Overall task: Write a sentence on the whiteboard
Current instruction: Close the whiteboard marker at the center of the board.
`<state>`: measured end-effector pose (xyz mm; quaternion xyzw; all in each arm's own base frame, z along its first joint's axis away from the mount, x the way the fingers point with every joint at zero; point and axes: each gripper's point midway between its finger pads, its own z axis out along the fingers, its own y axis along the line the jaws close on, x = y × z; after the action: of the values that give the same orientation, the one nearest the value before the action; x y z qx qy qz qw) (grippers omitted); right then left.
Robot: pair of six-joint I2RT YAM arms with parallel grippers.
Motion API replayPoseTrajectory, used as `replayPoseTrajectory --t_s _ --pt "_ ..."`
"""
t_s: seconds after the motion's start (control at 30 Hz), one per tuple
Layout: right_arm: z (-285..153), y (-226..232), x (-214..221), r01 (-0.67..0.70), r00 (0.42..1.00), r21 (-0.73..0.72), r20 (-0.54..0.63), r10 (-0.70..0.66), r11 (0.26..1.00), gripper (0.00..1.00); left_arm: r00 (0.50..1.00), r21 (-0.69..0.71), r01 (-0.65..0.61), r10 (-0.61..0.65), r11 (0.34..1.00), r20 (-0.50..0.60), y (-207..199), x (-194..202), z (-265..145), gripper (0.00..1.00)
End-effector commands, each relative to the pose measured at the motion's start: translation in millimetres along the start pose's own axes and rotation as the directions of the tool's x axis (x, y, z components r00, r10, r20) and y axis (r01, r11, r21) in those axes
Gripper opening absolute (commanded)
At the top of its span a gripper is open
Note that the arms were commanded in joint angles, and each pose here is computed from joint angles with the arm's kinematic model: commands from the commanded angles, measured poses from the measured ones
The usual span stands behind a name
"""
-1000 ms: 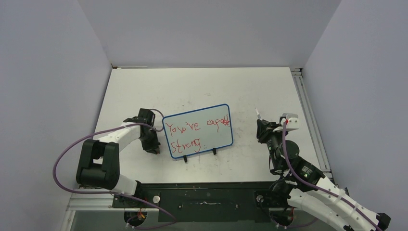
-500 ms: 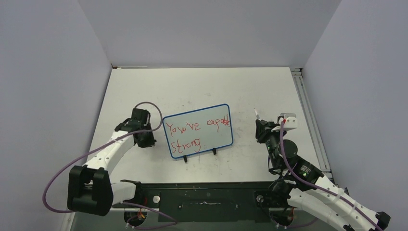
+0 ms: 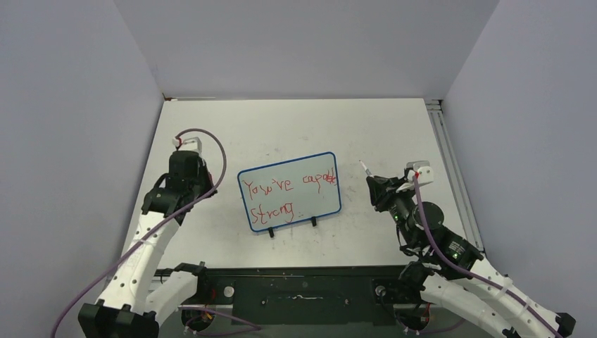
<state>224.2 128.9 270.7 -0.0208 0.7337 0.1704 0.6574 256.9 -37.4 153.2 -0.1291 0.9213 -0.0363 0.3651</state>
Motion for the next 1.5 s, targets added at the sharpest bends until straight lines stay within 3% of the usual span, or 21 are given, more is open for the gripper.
replayPoseTrajectory --t_s 0.0,0.2,0.4,0.57,0.7,0.87,1.07,1.3,1.47 --pt "-14.0 36.1 -31.3 -0.016 1.0 -0.192 -0.011 0.014 0.981 0.07 0.97 0.058 -0.131 0.116 0.99 0.211 -18.1 -55.7 -42.2 0.0" --pt "-27.6 68.7 -28.7 -0.008 0.991 -0.359 -0.126 -0.04 0.933 0.07 0.906 0.257 -0.332 0.232 0.907 0.354 -73.3 -70.4 -86.0 0.0" --pt "-38.3 106.9 -24.8 -0.052 0.962 -0.513 -0.255 -0.094 0.857 0.05 0.833 0.513 -0.549 0.382 0.659 0.401 -132.5 -21.9 -123.1 0.0" --pt "-46.1 132.7 -26.6 -0.095 0.938 -0.608 -0.321 -0.134 0.789 0.05 0.818 0.665 -0.567 0.429 0.486 0.383 -152.9 33.3 -132.0 0.0" --pt "-51.9 152.7 -23.1 -0.155 0.907 -0.668 -0.389 -0.164 0.727 0.05 0.782 0.736 -0.593 0.448 0.326 0.433 -166.1 62.8 -144.8 0.0" --pt "-57.7 165.5 -23.2 -0.215 0.875 -0.708 -0.446 -0.189 0.672 0.05 0.731 0.741 -0.634 0.481 0.22 0.484 -171.4 88.6 -146.8 0.0" --pt "-68.2 175.9 7.6 -0.321 0.776 -0.722 -0.572 -0.267 0.613 0.05 0.67 0.712 -0.685 0.518 0.154 0.532 -178.6 109.2 -142.6 0.0" --pt "-77.2 175.8 25.6 -0.361 0.716 -0.727 -0.617 -0.325 0.584 0.05 0.619 0.693 -0.712 0.566 0.113 0.545 -181.6 128.8 -141.3 0.0" --pt "-79.8 171.6 36.8 -0.365 0.685 -0.721 -0.636 -0.355 0.589 0.05 0.611 0.697 -0.71 0.581 0.102 0.537 -182.7 135.0 -138.8 0.0"
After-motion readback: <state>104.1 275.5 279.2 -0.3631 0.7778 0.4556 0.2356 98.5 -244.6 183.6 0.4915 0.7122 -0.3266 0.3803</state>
